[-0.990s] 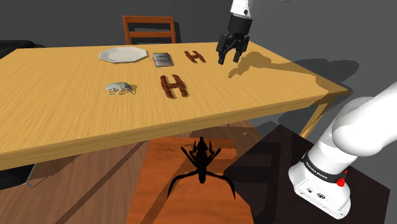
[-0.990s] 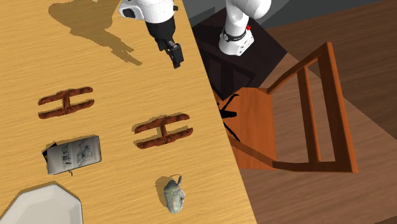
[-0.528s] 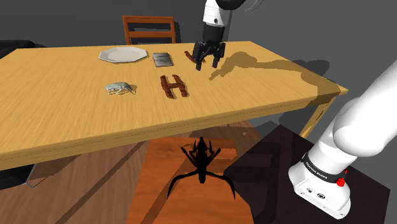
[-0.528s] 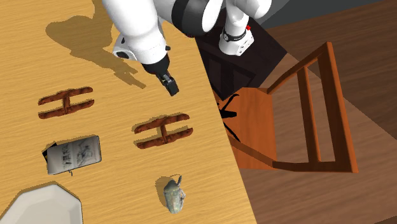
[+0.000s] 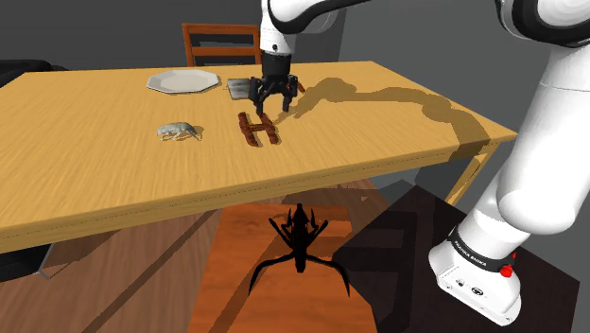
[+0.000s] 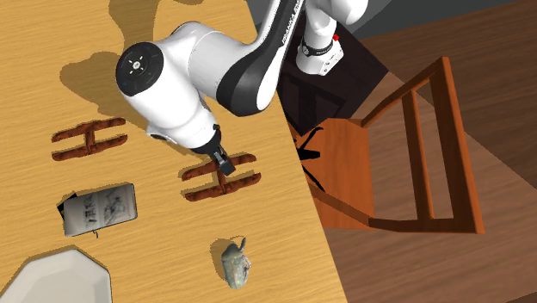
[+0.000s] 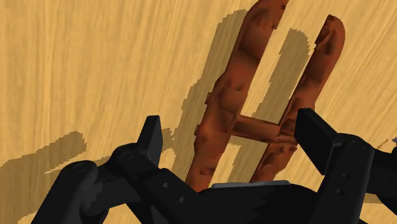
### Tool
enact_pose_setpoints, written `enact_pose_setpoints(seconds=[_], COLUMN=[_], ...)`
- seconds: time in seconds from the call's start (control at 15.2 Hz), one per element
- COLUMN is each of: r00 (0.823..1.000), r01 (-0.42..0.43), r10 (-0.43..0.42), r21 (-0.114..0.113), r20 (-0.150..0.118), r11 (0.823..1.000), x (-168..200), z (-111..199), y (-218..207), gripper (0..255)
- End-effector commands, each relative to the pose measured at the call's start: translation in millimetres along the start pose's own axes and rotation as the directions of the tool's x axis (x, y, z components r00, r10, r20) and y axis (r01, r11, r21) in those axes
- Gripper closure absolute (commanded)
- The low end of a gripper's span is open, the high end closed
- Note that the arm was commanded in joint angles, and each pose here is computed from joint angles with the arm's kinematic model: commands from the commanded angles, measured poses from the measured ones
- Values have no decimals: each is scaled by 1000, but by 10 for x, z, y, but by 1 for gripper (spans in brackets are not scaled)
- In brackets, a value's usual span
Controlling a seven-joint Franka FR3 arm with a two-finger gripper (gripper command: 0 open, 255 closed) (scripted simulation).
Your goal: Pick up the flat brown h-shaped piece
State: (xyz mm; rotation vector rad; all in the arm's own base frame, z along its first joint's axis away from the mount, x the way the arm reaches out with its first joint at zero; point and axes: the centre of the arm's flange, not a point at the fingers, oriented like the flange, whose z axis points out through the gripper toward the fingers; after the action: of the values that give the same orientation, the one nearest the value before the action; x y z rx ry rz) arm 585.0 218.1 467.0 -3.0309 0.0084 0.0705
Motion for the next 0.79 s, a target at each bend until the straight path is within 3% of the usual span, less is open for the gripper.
enact_pose_setpoints(seconds=[0.0, 0.59, 0.66, 0.73], r00=[1000, 1000, 1000, 1000], r01=[-1, -1, -1, -1], r10=[1, 1, 1, 1], r21=[0, 0, 0, 0], r20=[7, 7, 7, 7], r11=[1000, 1000, 1000, 1000], x=[101, 120, 125, 125], z=[69, 466, 467, 469], y=[-77, -33, -29, -29], gripper=[0, 0, 255, 255])
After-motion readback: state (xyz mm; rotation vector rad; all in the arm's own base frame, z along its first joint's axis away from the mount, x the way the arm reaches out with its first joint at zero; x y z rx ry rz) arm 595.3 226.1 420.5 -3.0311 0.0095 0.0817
